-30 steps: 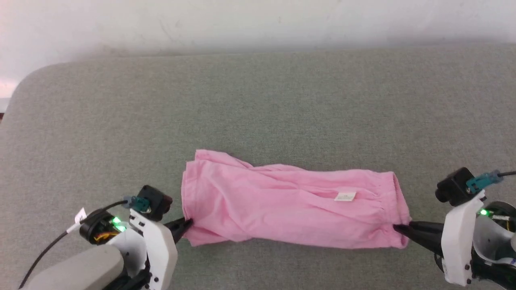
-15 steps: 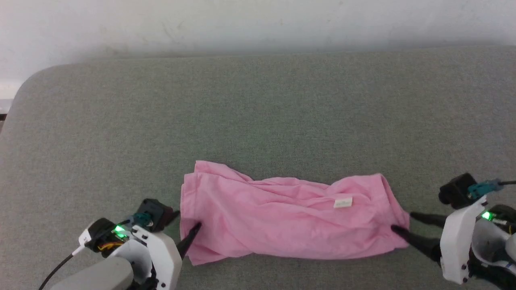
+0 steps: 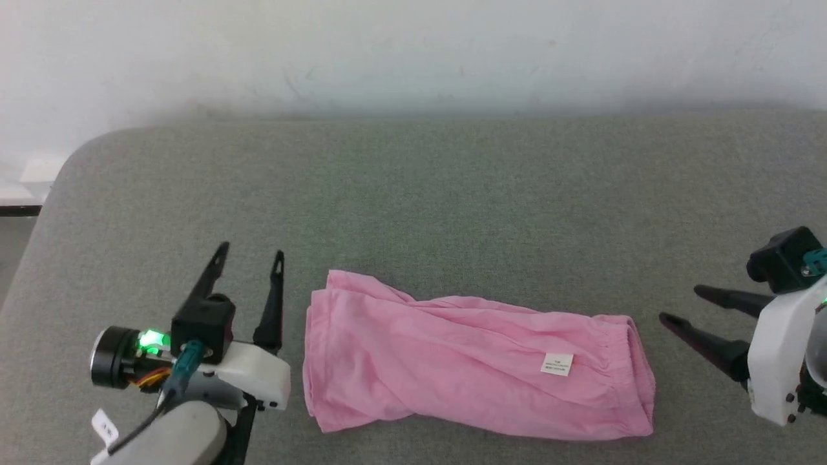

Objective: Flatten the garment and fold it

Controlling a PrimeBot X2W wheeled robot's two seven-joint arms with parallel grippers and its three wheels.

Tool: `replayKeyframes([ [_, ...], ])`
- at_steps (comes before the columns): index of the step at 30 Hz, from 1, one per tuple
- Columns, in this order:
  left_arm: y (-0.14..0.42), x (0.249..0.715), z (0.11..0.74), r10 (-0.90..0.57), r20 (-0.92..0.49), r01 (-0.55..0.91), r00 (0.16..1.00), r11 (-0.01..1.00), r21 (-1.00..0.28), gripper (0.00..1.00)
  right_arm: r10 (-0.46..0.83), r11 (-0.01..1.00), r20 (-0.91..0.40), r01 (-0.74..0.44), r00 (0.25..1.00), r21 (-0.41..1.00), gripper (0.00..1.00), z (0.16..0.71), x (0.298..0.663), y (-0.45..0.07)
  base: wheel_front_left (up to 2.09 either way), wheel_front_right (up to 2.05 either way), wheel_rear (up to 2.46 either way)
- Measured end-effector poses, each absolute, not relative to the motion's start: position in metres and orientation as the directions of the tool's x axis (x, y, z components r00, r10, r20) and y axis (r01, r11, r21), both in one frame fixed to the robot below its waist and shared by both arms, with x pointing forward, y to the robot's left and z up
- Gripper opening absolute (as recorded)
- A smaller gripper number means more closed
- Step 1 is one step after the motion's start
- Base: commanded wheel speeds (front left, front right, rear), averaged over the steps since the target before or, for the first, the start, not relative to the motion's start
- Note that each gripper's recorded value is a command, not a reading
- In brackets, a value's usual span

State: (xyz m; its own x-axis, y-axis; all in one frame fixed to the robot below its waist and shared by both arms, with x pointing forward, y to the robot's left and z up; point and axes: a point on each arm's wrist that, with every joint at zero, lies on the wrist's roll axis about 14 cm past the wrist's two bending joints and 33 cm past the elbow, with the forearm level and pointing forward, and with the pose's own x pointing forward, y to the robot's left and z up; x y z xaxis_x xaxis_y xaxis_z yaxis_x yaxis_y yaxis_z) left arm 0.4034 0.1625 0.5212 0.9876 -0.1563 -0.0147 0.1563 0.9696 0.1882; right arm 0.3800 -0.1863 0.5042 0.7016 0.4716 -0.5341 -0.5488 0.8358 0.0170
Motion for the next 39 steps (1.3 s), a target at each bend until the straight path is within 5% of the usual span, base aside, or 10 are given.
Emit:
replayKeyframes([
  [8, 0.194, 0.376, 0.558, 0.088, 0.193, -0.12, 0.977, 0.98, 0.159, 1.0, 0.433, 0.858, -0.671, -0.503, 0.602, 0.103, 1.0, 0.458, 0.363, -0.178, 0.0, 0.0, 0.0],
  [14, 0.218, 0.362, 0.554, 0.231, 0.213, -0.263, 0.949, 0.955, 0.139, 1.0, 0.405, 0.891, -0.726, -0.417, 0.556, 0.178, 1.0, 0.42, 0.365, -0.174, 0.0, 0.0, 0.0],
  [28, 0.214, 0.364, 0.541, 0.209, 0.201, -0.242, 0.957, 0.957, 0.158, 1.0, 0.338, 0.9, -0.839, -0.408, 0.427, 0.155, 1.0, 0.365, 0.365, -0.169, 0.0, 0.0, 0.0],
  [29, 0.213, 0.364, 0.541, 0.205, 0.202, -0.238, 0.958, 0.958, 0.16, 1.0, 0.343, 0.901, -0.836, -0.402, 0.428, 0.163, 0.36, 0.365, 0.365, -0.168, 0.0, 0.0, 0.0],
  [30, 0.213, 0.365, 0.541, 0.203, 0.202, -0.237, 0.958, 0.958, 0.161, 1.0, 0.346, 0.903, -0.832, -0.395, 0.433, 0.17, 0.0, 0.367, 0.366, -0.169, 0.0, 0.0, 0.0],
  [39, 0.209, 0.372, 0.548, 0.149, 0.227, -0.192, 0.962, 0.965, 0.181, 1.0, 0.347, 0.931, -0.754, -0.3, 0.558, 0.206, 0.0, 0.394, 0.39, -0.189, 0.0, 0.0, 0.0],
])
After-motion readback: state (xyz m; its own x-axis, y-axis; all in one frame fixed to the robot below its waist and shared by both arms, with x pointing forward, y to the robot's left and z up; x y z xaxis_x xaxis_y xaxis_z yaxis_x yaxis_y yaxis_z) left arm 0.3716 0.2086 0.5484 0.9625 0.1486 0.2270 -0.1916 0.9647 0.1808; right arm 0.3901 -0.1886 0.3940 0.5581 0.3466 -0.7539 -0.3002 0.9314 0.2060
